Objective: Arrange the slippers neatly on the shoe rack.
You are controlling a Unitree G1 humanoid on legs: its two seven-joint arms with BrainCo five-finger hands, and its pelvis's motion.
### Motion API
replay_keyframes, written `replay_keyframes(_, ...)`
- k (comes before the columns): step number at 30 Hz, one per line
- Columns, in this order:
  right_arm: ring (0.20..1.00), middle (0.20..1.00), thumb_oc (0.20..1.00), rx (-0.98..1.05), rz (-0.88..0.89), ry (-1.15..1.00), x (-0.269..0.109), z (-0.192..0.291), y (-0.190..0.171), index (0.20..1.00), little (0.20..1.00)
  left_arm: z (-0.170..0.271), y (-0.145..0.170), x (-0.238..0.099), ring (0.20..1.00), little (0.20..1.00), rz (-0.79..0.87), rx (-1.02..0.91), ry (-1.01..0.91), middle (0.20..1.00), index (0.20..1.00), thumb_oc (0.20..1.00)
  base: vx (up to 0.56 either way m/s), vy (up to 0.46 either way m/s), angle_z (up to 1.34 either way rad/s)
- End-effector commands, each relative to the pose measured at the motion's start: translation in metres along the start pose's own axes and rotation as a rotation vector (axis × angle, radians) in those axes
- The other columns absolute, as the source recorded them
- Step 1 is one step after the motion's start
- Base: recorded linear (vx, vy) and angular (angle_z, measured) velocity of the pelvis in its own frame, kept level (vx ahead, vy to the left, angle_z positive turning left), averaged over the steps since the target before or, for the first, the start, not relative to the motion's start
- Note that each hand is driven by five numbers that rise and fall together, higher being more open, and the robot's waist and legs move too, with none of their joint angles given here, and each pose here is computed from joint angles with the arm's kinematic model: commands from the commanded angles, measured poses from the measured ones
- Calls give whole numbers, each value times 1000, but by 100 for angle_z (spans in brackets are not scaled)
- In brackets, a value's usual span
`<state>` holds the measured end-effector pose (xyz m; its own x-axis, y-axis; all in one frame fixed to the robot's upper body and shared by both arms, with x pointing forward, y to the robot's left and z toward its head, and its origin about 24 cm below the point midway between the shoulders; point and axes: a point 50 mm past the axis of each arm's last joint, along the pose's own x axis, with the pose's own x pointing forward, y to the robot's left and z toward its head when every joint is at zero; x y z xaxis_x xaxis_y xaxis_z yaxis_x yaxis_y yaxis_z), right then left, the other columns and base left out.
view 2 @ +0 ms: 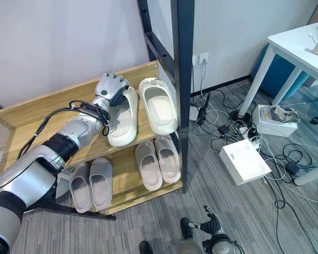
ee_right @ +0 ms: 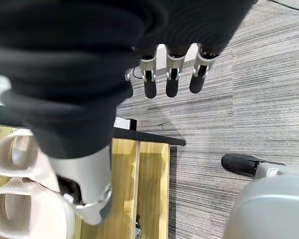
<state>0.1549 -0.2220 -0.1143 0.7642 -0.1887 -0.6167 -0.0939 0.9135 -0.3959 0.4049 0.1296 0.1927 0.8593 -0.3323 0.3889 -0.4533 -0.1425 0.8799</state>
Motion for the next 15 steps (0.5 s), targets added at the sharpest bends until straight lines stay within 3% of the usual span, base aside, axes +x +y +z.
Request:
replay_keyframes(1,1000,1000,1000,27,-25,-75,5,16,-4,1000,1000,-27,21,19,667,667,34,40,146,667,667,667,32,-9,2)
replay_keyframes(2,1000,1000,1000,27,-23,-74,5,16,-4,1000,1000,-28,20,19,1000,1000,25,32,162,1000,1000,1000,30,-12,1)
replay_keyframes(7,1000,1000,1000,24,-12,-64,4,14,-4,1000,1000,-26,18,22,1000,1000,-28,-24,182,1000,1000,1000,6,-3,0)
replay_keyframes(15,1000,1000,1000,29,16,-60,7,19,0,1000,1000,-11,44,33,1000,1000,17,-13,71,1000,1000,1000,-11,-29,14)
